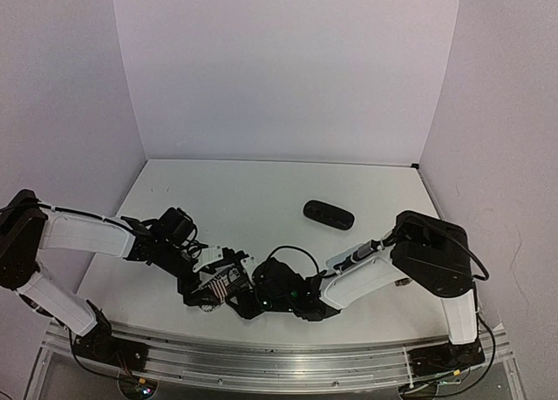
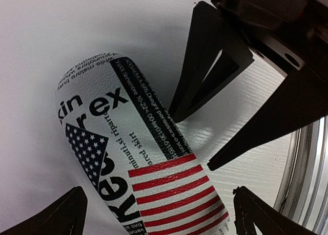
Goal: Organize the sunglasses
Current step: Close the sunglasses case at the center of the board, then move the sunglasses case at the center of the board.
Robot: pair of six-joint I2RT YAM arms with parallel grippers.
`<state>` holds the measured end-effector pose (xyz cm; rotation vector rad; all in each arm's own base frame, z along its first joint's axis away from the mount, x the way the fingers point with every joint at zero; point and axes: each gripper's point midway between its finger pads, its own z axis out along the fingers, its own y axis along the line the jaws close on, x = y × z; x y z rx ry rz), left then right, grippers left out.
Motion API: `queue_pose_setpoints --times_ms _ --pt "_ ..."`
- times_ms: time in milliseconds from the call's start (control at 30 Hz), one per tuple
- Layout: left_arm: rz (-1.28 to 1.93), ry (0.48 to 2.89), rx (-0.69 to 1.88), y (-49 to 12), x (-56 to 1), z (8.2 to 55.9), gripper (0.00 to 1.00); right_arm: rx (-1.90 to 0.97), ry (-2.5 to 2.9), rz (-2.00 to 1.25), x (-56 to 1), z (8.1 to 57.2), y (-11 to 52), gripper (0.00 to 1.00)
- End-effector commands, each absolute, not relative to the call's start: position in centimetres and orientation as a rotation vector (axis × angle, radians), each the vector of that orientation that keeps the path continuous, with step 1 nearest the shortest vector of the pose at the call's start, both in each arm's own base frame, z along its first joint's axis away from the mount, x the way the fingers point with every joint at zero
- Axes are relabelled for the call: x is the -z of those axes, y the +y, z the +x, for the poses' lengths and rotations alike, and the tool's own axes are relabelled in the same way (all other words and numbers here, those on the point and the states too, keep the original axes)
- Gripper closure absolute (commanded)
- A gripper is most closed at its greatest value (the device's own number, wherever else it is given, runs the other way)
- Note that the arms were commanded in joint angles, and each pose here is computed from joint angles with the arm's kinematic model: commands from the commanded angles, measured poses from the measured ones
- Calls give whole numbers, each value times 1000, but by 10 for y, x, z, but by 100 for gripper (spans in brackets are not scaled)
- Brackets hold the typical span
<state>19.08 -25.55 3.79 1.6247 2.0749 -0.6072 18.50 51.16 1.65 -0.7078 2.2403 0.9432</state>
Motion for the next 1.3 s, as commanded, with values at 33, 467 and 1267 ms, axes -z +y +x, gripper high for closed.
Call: queue_pose_setpoints --times_ms 33,467,1267 --pt "1646 2058 566 -266 -43 209 0 -880 2277 -642 -10 196 503 61" --pt "1615 2160 526 -275 -23 207 2 -612 2293 -322 -58 221 402 50" --pt "2105 1547 258 -252 -5 337 61 -273 2050 -337 -145 302 294 46"
